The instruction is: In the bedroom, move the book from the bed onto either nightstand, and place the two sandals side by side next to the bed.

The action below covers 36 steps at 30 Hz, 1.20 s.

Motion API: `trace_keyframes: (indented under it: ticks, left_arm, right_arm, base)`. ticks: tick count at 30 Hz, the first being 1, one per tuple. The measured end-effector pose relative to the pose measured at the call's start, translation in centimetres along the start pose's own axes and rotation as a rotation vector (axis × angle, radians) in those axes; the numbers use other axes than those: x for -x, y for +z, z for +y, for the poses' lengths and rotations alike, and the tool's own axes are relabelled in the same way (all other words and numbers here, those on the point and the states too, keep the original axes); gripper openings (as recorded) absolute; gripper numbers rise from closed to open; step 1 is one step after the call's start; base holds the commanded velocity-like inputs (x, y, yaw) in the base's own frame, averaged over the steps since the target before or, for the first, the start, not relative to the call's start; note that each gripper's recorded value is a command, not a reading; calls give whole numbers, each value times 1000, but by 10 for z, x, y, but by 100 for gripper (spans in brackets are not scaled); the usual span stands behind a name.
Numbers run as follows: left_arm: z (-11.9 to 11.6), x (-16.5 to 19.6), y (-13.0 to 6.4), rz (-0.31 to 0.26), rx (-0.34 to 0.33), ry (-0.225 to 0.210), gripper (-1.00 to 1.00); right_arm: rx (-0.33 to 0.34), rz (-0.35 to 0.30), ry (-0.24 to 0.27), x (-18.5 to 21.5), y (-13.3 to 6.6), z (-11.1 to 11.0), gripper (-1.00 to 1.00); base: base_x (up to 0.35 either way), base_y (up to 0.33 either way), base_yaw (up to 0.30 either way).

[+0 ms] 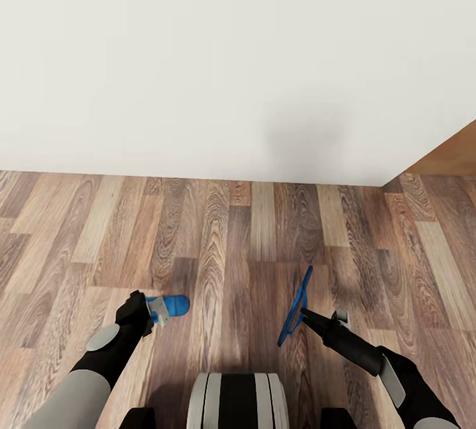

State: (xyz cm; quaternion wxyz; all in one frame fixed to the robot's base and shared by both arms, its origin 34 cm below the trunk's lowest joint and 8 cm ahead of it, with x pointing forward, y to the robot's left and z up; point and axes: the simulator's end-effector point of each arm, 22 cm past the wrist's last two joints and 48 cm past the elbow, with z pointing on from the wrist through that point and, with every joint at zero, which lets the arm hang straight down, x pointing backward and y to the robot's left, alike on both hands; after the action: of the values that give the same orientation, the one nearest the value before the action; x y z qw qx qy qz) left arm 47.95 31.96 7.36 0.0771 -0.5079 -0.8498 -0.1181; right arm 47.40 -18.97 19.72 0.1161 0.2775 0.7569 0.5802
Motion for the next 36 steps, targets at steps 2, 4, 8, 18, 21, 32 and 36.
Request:
trace_keyframes:
  ticks: [2,4,8,18,21,32,36]
  left_arm:
    - [0,0,0,-1,0,0,100]
    - [0,1,0,-1,-1,1,100]
    - [-2,3,0,-4,-2,0,100]
    - [-5,7,-1,-11,-7,1,100]
    - [-5,8,-1,-11,-8,1,100]
    - [-6,8,-1,-11,-9,1,100]
    - [-6,8,-1,-11,-9,1,100]
  right_arm:
    - [0,0,0,0,0,0,-100]
    - [0,0,1,0,0,0,-100]
    - [0,0,0,0,0,0,-100]
    - [0,0,0,0,0,0,-100]
    - [0,0,0,0,0,0,-100]
    - [0,-1,0,0,0,0,-100]
    - [0,-1,1,0,0,0,-100]
  base:
    - [122,0,0]
    - [50,0,0]
    - [15,0,0]
    - [18,-19,0]
    - [88,-107,0]
    - [8,-9,0]
    - [0,0,0]
